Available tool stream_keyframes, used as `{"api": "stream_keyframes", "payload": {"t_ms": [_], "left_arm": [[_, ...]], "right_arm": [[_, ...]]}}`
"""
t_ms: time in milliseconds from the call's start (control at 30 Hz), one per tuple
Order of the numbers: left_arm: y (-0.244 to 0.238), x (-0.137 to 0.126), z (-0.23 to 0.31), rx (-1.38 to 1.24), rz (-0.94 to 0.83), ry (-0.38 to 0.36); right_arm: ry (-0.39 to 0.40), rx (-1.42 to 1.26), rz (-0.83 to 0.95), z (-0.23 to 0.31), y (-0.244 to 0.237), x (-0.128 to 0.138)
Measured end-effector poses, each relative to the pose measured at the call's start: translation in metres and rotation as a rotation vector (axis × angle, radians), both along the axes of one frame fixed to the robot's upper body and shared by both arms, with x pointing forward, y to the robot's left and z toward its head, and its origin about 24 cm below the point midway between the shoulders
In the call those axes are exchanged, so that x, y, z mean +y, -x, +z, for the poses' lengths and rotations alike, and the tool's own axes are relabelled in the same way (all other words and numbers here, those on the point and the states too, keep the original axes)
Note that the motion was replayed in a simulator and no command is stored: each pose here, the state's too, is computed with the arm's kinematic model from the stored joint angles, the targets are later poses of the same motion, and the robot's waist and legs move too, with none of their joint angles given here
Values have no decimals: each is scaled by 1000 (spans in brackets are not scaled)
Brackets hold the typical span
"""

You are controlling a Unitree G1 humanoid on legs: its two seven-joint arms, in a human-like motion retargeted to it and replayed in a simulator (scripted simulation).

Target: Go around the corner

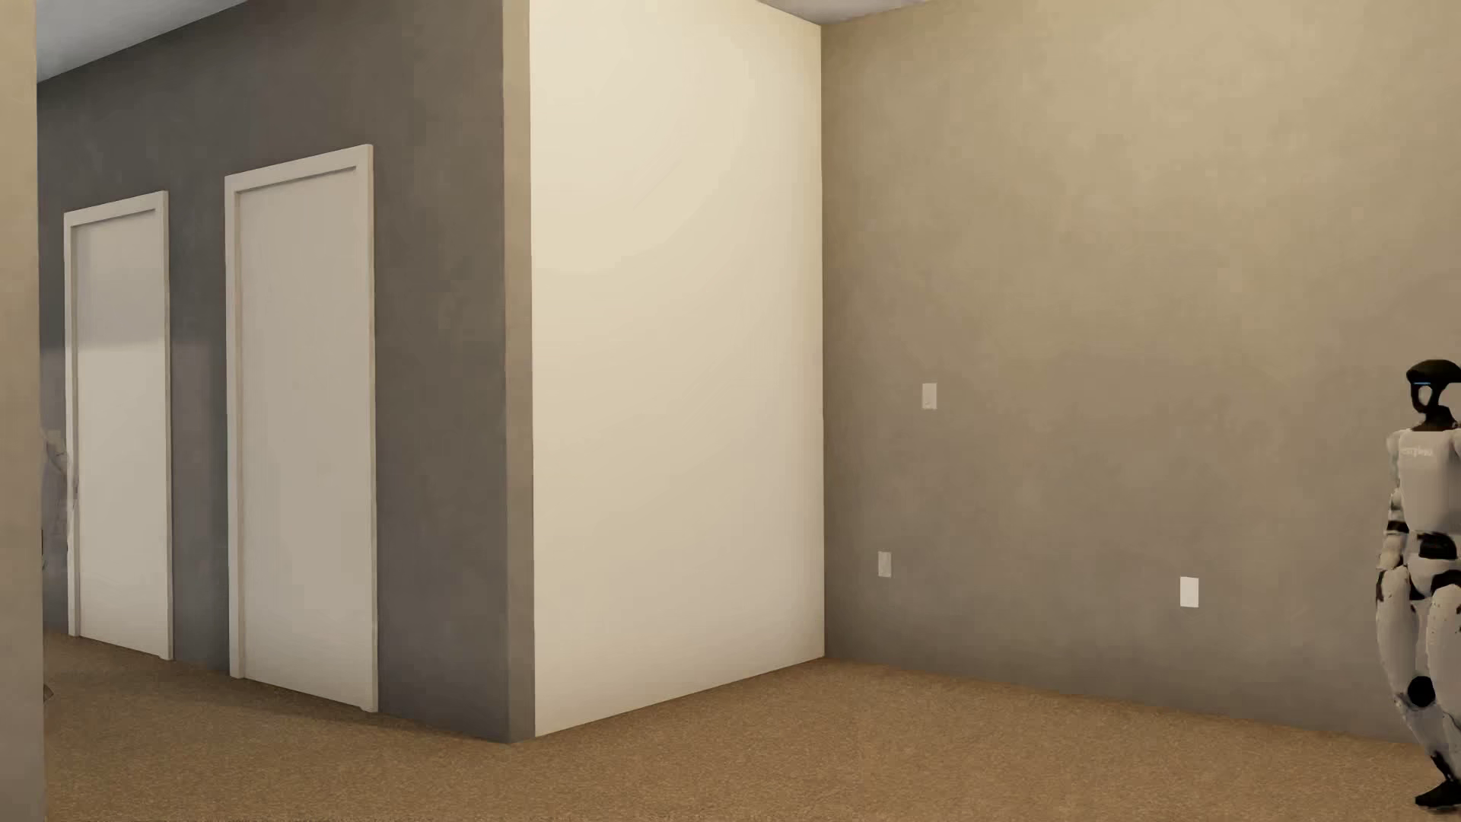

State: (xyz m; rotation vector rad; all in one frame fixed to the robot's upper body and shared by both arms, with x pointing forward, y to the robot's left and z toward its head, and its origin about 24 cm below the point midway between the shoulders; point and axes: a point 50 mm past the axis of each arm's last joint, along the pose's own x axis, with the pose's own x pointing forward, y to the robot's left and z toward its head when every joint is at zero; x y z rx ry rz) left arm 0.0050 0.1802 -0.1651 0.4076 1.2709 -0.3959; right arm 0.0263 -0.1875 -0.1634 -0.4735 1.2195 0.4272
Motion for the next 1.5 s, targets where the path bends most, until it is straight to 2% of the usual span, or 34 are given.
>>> {"api": "stream_keyframes", "payload": {"t_ms": [67,133,267,400,500,600,700,933,1000,1033,1067,1133,1233,1333,1500], "left_arm": [[-21,16,3,-64,62,-34],[-44,19,7,-128,34,-36],[-72,11,13,-212,34,-7],[-75,9,13,-218,46,-4],[-67,12,12,-197,38,-13],[-49,18,8,-146,52,-31],[-30,19,6,-98,51,-37],[14,41,1,58,72,-118],[17,42,1,75,60,-125],[20,42,1,83,67,-127],[21,45,2,82,56,-131],[20,41,0,93,44,-126],[-8,32,1,1,39,-92],[-42,24,8,-122,40,-49],[-103,33,28,-317,-4,-55]], "right_arm": [[22,7,-27,-1,0,-7],[34,13,8,-2,-5,-8],[17,-62,22,3,-28,-5],[-18,-113,20,6,-42,5],[-40,-113,50,6,-41,14],[-27,-103,95,5,-40,11],[-30,-165,115,13,-56,8],[-7,-238,106,19,-93,5],[-8,-212,162,17,-83,7],[2,-180,96,12,-75,3],[0,-136,150,7,-61,8],[5,-70,144,3,-36,5],[3,-24,143,1,-16,3],[4,-7,41,2,0,-3],[11,61,68,2,25,-6]]}}
